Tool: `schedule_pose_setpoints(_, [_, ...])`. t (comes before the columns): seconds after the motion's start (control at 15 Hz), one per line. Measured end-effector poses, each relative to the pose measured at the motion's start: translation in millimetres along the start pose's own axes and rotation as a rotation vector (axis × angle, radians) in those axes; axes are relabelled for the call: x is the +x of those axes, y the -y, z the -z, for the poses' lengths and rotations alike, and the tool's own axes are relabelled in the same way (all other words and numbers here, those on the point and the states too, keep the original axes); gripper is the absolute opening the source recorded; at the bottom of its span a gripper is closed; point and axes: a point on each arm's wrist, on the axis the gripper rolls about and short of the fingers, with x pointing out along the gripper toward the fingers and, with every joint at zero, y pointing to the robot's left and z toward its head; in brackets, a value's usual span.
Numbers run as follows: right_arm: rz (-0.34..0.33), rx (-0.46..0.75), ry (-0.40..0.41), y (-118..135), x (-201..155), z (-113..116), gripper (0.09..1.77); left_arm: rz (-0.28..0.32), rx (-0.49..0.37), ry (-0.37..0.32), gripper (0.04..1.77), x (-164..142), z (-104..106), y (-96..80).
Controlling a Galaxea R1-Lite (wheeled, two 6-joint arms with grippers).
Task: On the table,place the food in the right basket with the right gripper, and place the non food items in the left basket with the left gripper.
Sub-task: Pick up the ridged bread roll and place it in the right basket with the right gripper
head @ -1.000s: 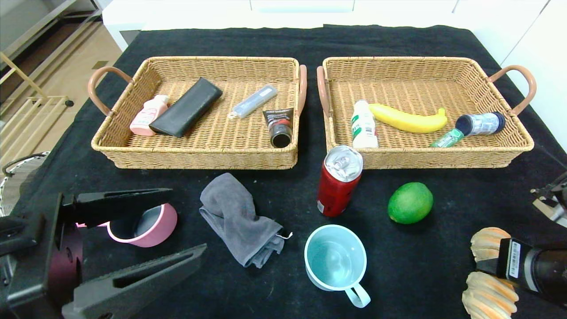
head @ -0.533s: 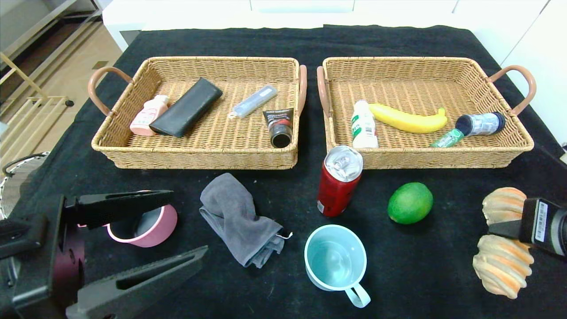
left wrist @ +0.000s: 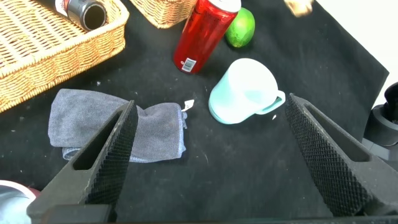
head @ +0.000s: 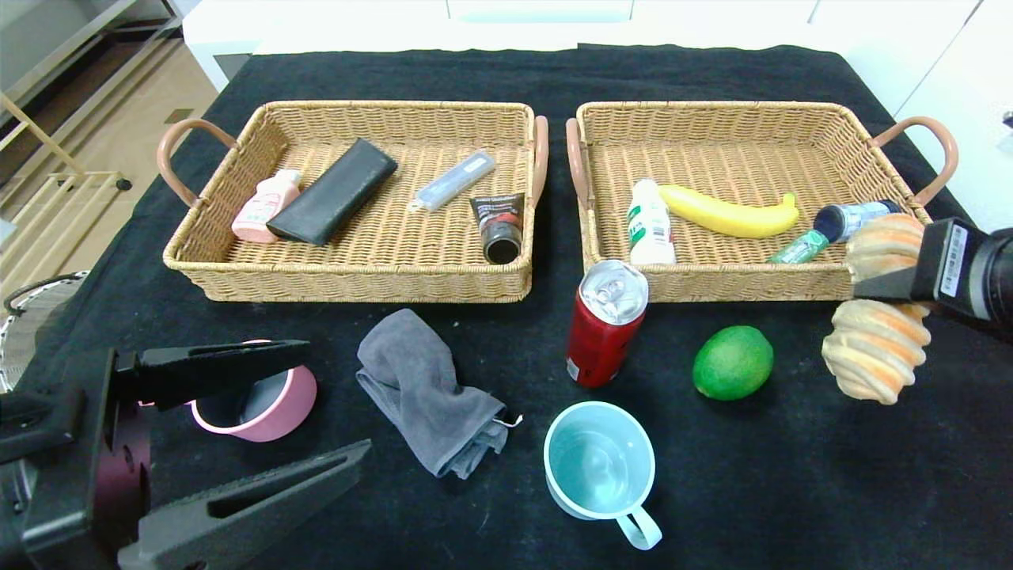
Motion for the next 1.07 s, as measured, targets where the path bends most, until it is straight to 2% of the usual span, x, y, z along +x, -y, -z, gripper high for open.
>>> schedule_pose_setpoints(0.4, [-0.064, -0.043, 0.209, -22.3, 24.8, -51.9, 0.4, 0.002, 0.001, -0.001, 1.72, 0.0, 0.1, 0.1])
schedule_pose_setpoints(0.67, [-0.114, -0.048, 0.354, -30.5, 53.7, -70.1, 0.38, 0.002, 0.003, 0.005, 1.72, -0.6, -0.6, 0.3])
schedule_pose_setpoints(1.07, [-0.132, -0.036, 0.481, -30.6, 95.8, -86.3, 0.38, 0.001, 0.008, 0.016, 1.72, -3.1, -2.3, 1.0])
